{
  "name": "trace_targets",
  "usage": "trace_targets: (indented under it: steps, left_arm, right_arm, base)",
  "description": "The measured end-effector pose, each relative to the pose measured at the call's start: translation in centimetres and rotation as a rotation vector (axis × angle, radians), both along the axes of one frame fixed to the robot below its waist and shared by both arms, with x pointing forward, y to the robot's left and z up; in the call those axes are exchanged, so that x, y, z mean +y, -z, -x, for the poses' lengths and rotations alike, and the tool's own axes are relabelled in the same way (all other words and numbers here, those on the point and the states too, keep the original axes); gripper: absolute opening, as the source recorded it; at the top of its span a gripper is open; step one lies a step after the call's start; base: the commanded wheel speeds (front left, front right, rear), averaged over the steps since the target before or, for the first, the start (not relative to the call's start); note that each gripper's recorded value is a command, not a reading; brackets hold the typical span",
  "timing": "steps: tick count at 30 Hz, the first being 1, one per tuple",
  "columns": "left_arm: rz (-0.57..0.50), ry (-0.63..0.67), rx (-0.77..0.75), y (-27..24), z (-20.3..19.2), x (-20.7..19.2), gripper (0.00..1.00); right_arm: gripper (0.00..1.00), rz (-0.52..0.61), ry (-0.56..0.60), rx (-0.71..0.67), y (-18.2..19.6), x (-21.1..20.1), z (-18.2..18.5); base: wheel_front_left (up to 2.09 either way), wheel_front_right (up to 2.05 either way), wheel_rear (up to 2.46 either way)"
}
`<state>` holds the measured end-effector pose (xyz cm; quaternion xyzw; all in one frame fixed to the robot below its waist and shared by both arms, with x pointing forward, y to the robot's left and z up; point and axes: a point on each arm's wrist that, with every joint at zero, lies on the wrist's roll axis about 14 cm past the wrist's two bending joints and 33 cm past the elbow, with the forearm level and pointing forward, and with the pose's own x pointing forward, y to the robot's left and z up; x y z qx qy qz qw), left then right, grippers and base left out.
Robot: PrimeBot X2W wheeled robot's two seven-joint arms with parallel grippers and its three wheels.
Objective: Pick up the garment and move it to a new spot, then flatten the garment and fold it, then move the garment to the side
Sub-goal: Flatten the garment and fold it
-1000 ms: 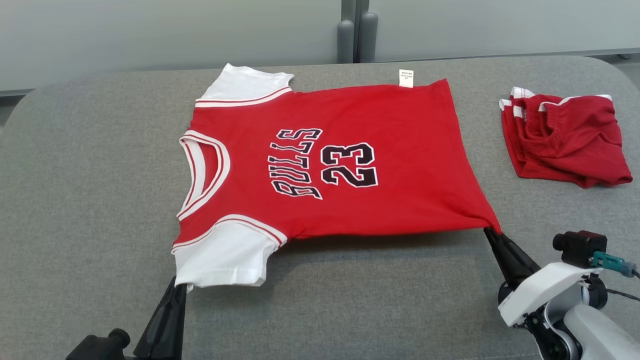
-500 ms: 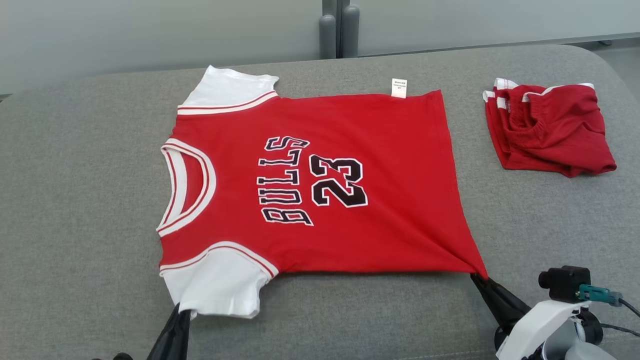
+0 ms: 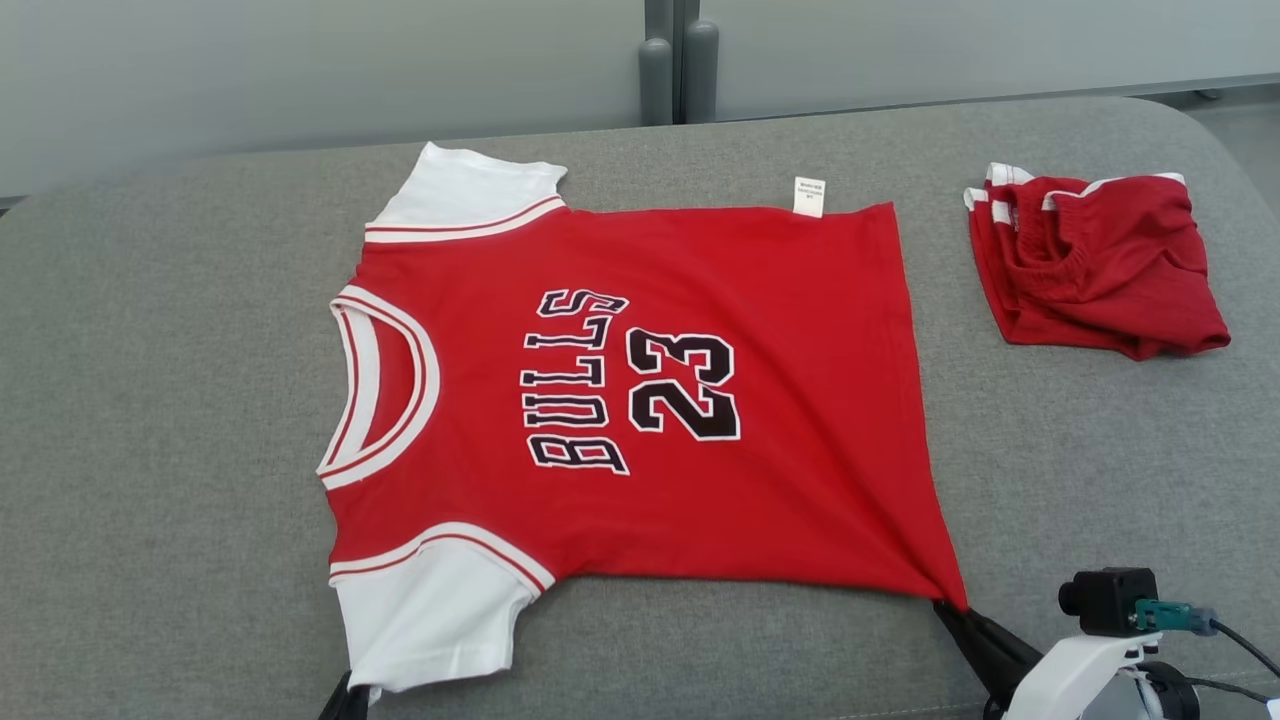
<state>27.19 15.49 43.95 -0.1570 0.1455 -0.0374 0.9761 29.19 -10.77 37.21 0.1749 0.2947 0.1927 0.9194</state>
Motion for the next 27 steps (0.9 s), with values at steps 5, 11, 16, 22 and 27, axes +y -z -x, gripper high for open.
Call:
trace_targets:
  steps: [5,11,16,22,27]
  left_arm:
    - [-0.003,-0.016,0.038,0.9,1.3,0.5,0.00]
    - [-0.004,0.002,0.048,1.2,1.5,0.1,0.00]
    - [-0.006,0.039,0.091,2.3,1.7,-0.6,0.00]
    - [-0.016,0.047,0.131,3.4,1.6,-0.7,0.00]
    - [-0.017,0.035,0.175,4.6,1.9,-0.3,0.40]
  right_arm:
    - [0.00,0.005,-0.016,0.039,0.6,0.4,1.4]
    - [0.00,0.010,-0.013,0.037,0.6,0.3,1.6]
    - [0.00,0.023,-0.007,0.044,0.9,0.1,1.8]
    - [0.67,0.025,0.016,0.046,1.1,0.2,1.5]
    - [1.00,0.035,0.044,0.039,1.3,-0.3,1.3]
  base:
    - [0.00,0.00,0.00]
    - [0.00,0.00,0.00]
    - [0.00,0.00,0.00]
    - [0.00,0.00,0.00]
    - [0.00,0.00,0.00]
